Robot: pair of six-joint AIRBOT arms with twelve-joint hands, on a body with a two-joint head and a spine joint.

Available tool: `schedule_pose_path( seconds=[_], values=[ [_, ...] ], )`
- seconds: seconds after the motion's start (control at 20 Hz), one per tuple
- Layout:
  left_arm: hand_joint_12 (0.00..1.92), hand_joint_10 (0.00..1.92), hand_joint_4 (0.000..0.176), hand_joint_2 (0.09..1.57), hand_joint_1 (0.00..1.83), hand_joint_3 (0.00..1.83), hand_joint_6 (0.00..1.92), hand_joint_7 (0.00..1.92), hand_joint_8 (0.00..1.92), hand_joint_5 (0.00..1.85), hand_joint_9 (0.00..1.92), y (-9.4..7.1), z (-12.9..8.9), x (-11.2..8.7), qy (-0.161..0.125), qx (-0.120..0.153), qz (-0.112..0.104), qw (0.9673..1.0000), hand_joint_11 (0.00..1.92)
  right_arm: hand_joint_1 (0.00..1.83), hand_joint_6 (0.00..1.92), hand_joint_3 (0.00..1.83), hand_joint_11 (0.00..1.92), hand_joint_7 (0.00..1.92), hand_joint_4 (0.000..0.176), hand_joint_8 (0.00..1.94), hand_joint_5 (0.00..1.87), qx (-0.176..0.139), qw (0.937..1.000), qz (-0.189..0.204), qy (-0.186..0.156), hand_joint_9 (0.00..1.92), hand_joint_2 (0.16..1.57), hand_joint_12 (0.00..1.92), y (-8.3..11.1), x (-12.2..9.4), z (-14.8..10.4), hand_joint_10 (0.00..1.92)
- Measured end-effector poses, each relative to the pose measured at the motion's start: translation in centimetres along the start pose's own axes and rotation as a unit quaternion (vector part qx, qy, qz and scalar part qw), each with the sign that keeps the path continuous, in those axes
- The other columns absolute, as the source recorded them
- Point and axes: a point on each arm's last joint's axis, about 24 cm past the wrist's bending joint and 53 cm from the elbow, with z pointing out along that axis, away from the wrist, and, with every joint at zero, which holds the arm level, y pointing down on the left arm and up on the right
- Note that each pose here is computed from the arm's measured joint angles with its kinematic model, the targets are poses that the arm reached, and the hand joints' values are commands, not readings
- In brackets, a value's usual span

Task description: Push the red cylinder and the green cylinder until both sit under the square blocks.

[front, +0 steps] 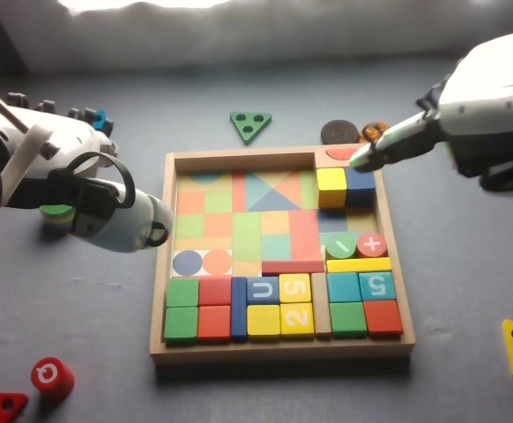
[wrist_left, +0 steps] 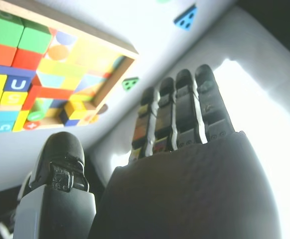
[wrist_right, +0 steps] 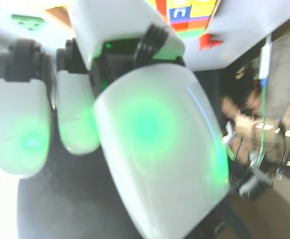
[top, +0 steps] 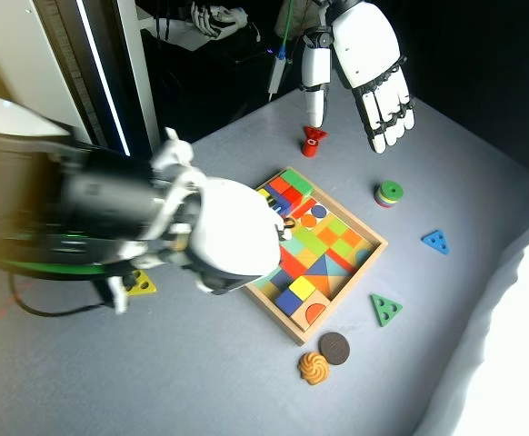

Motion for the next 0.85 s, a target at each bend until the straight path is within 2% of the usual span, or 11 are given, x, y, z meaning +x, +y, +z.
schedule_pose_path(
  seconds=[0.1, 0.2, 0.3, 0.45, 0.85],
  values=[
    [0.02, 0.01, 0.000, 1.29, 0.00, 0.00, 0.00, 0.09, 0.00, 0.08, 0.07, 0.1, 0.0, 0.0, 0.001, -0.001, 0.000, 1.0000, 0.02, 1.79, 0.00, 0.45, 1.80, 1.57, 0.000, 1.94, 0.31, -0.001, 0.9995, 0.020, -0.023, 1.74, 1.01, 1.92, 0.1, -0.3, -1.8, 1.92],
    [0.02, 0.00, 0.000, 1.29, 0.00, 0.00, 0.00, 0.09, 0.00, 0.09, 0.06, 0.2, 0.0, 0.0, 0.000, -0.005, 0.000, 1.0000, 0.02, 1.80, 0.00, 0.45, 1.81, 1.59, 0.000, 1.94, 0.31, -0.002, 0.9985, 0.026, -0.048, 1.75, 1.01, 1.92, -0.1, -1.1, -2.4, 1.92],
    [0.02, 0.00, 0.000, 1.29, 0.00, 0.00, 0.00, 0.08, 0.00, 0.09, 0.06, 0.0, 0.0, 0.1, 0.001, -0.001, 0.000, 1.0000, 0.02, 1.79, 0.01, 0.45, 1.80, 1.59, 0.000, 1.94, 0.32, 0.007, 0.9981, 0.026, -0.056, 1.74, 1.01, 1.92, -0.5, -1.4, -2.5, 1.92],
    [0.03, 0.01, 0.000, 1.29, 0.00, 0.00, 0.01, 0.10, 0.01, 0.10, 0.08, 0.1, 0.0, 0.0, 0.001, -0.003, 0.000, 1.0000, 0.03, 1.78, 0.00, 0.47, 1.80, 1.57, 0.000, 1.94, 0.31, 0.005, 0.9989, 0.022, -0.041, 1.74, 1.02, 1.92, -0.1, -0.2, -2.1, 1.92],
    [0.03, 0.01, 0.000, 1.29, 0.00, 0.00, 0.00, 0.08, 0.01, 0.08, 0.06, 0.1, 0.0, 0.2, 0.003, -0.002, -0.002, 1.0000, 0.02, 1.80, 0.00, 0.47, 1.82, 1.58, 0.000, 1.94, 0.32, -0.011, 0.9995, 0.008, -0.029, 1.75, 1.01, 1.92, 0.9, 0.7, -1.7, 1.92]
  ],
)
